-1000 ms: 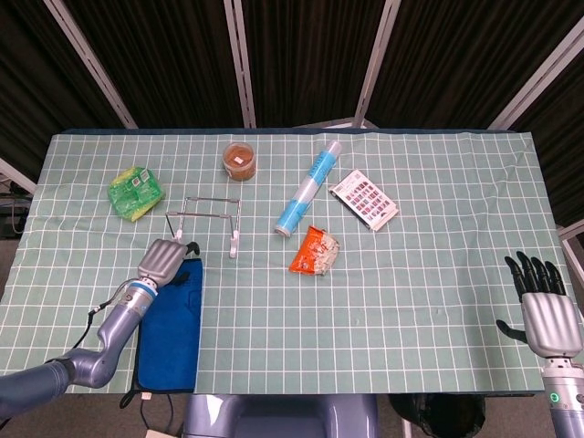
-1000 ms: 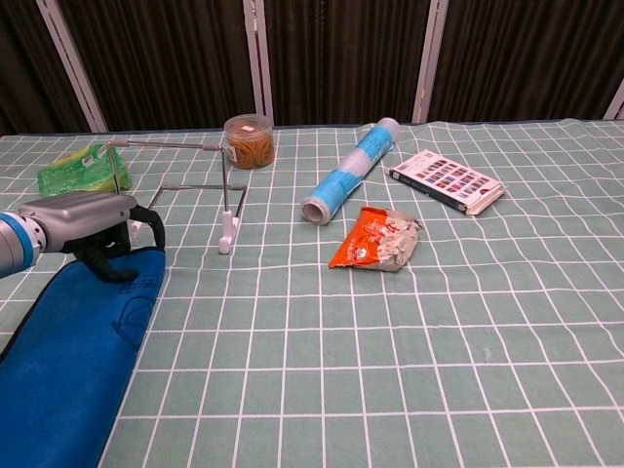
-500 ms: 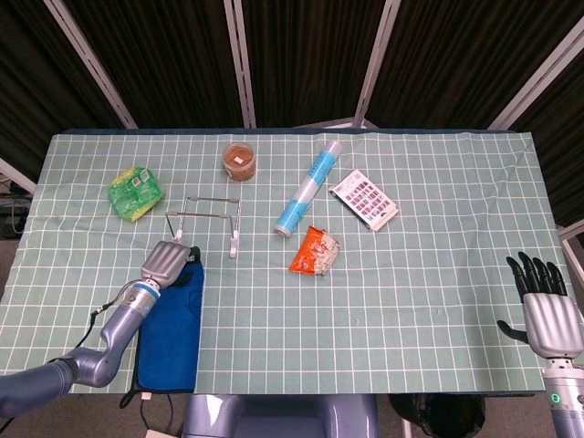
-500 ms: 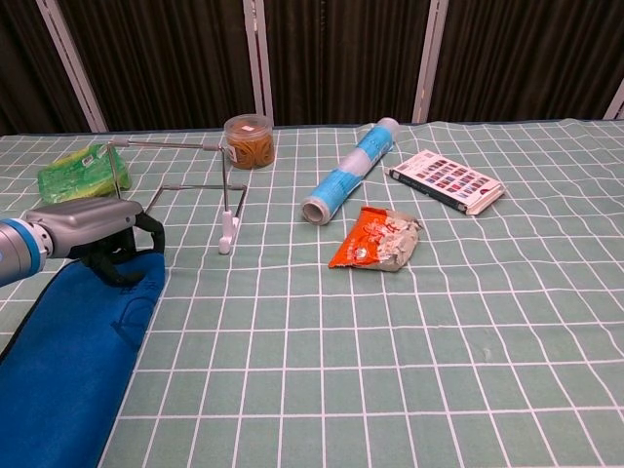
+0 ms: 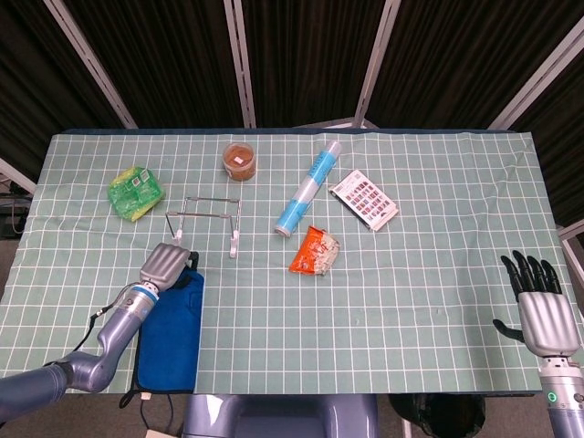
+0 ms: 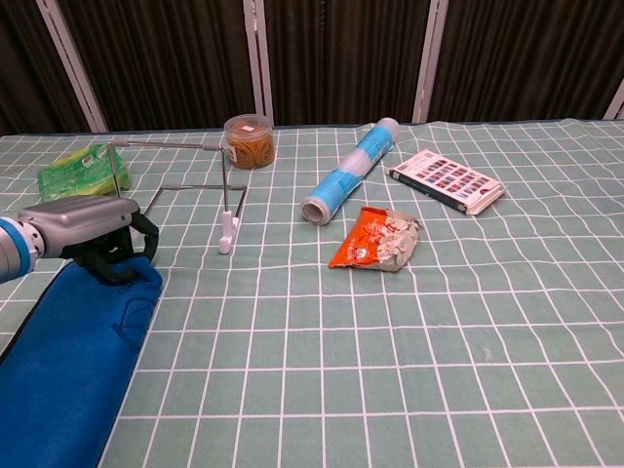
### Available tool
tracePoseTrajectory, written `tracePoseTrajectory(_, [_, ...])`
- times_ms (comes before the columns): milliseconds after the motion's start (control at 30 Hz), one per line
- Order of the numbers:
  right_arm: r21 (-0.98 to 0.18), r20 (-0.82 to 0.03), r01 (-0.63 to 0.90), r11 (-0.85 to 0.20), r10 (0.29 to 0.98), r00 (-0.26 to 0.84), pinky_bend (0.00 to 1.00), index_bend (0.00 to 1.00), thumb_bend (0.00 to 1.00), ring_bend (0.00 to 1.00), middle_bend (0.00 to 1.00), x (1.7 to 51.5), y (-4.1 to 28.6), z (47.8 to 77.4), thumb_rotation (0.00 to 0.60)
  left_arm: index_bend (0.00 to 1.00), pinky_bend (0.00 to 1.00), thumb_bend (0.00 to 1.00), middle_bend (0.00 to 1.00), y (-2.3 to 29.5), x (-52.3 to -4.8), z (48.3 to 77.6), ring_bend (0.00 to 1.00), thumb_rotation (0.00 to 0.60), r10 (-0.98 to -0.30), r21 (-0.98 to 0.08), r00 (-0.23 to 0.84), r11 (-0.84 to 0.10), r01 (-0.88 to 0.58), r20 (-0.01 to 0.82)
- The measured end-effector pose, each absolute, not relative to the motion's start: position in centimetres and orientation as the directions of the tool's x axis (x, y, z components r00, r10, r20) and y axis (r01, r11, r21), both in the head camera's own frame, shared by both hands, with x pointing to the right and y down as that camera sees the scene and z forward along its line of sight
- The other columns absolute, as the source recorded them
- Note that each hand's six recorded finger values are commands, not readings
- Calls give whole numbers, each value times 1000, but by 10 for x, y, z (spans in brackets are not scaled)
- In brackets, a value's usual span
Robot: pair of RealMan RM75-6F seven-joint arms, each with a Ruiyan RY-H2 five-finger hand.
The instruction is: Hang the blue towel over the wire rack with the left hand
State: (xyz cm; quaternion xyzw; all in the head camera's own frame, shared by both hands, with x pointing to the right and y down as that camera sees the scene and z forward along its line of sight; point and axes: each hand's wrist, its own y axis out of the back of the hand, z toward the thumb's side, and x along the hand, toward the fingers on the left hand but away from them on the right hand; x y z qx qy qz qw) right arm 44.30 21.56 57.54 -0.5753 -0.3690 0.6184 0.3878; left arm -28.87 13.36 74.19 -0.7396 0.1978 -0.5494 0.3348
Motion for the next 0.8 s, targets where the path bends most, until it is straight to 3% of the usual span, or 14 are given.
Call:
tracePoseTrajectory(167, [-902,-427,-55,-428,904,-36,0,0,0,0,0,442,216,575,600,809,1000,739,932,131,-294,730,938,600,-681,-735,320,-673,81,659])
tracePoseTrajectory(333, [-905,-421,-50,-423,906,-42,0,0,0,0,0,444,217,573,600,830,1000,749,934,125,-296,710,938,600,-708,-765,326,-638,86,626])
tracePoseTrajectory(800, [-909,-416,-22,-416,909,-24,0,0,0,0,0,442,216,568,600,851,1000,749,934,89,-284,597,938,600,-845,-910,340,-398,118,413])
